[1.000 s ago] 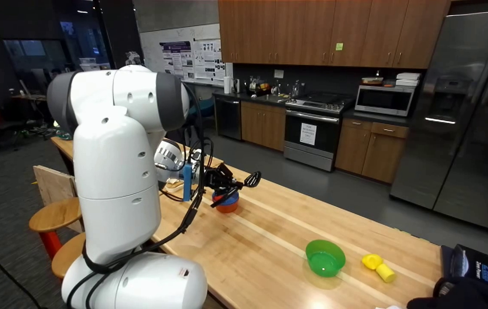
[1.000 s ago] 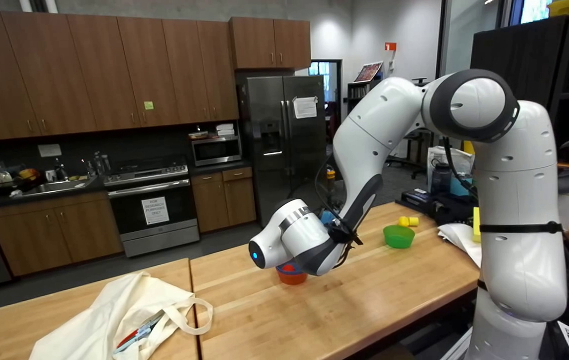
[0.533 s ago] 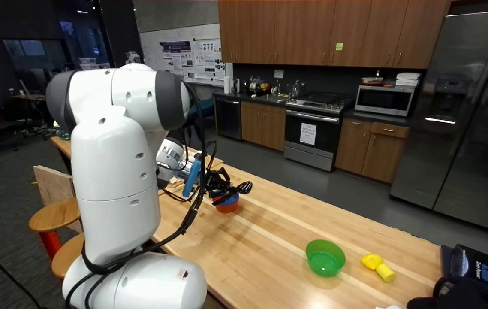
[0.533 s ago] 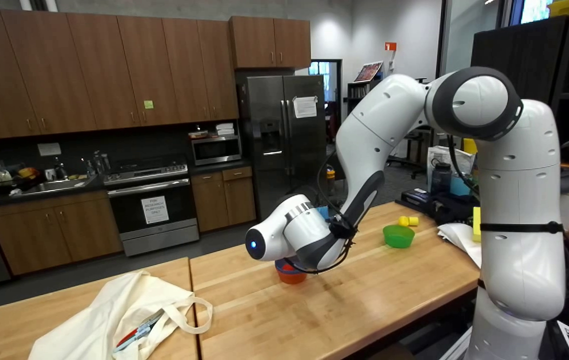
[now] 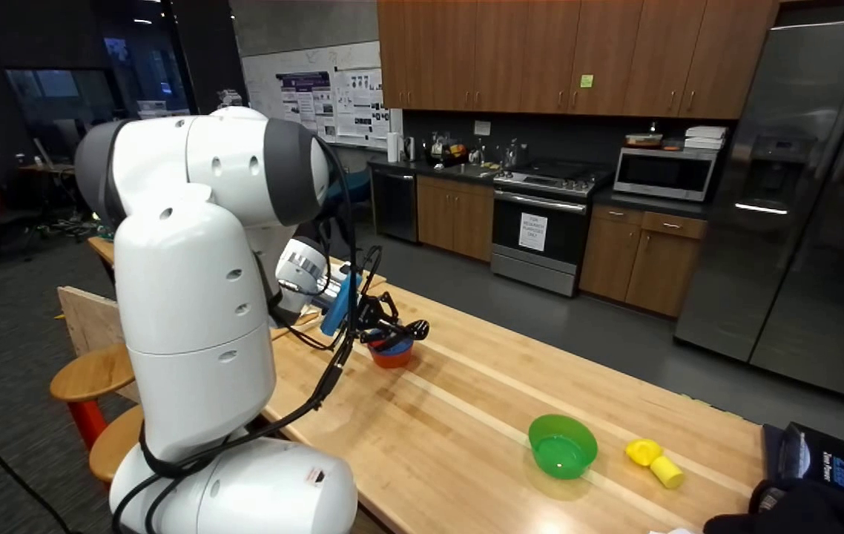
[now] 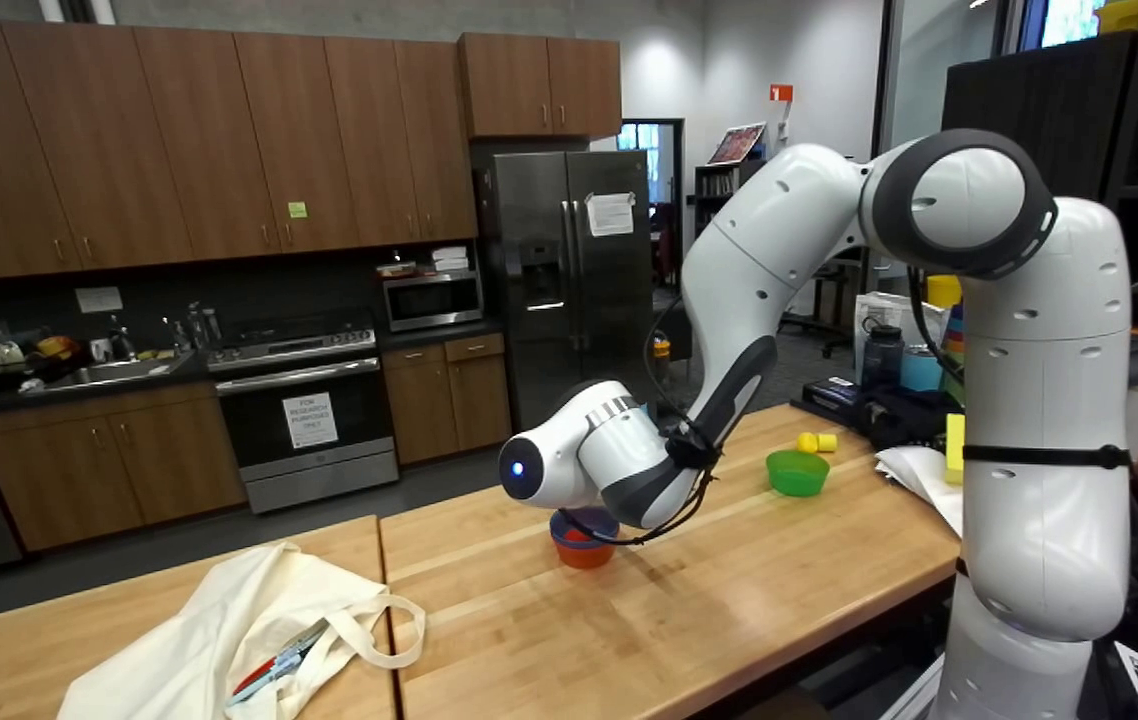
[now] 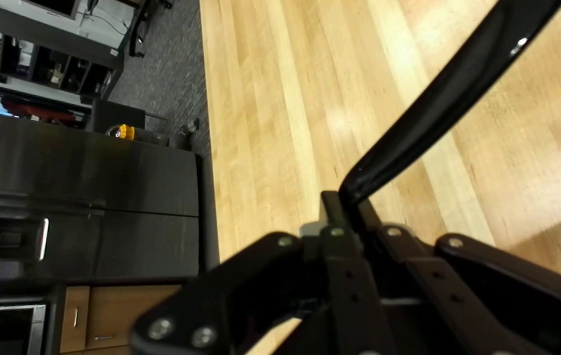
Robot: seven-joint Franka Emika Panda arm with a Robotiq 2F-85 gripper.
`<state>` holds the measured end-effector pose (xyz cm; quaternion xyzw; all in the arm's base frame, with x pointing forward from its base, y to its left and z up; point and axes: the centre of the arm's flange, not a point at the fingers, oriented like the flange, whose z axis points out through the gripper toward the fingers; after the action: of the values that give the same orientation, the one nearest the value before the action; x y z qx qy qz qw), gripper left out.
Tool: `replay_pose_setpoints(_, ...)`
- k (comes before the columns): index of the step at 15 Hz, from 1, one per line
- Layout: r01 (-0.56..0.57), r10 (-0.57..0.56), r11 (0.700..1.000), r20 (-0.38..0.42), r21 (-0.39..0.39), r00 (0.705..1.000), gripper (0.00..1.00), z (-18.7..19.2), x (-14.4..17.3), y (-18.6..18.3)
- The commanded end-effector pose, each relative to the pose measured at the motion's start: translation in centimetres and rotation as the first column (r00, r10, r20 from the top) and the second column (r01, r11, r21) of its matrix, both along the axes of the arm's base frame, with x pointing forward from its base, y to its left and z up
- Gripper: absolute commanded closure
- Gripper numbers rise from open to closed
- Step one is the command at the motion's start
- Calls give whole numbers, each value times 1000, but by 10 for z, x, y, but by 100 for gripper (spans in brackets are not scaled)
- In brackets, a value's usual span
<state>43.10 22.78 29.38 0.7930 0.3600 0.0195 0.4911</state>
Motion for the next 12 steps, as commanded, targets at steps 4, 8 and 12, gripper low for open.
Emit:
replay_pose_setpoints(4, -27, 27, 999, -36, 19, 999, 98, 17, -9, -12)
replay_pose_setpoints(8, -45, 45, 999, -30, 3, 999, 98, 17, -17, -7)
replay_pose_setpoints(12, -58, 58, 998, -23, -13, 998, 98, 15, -28, -2)
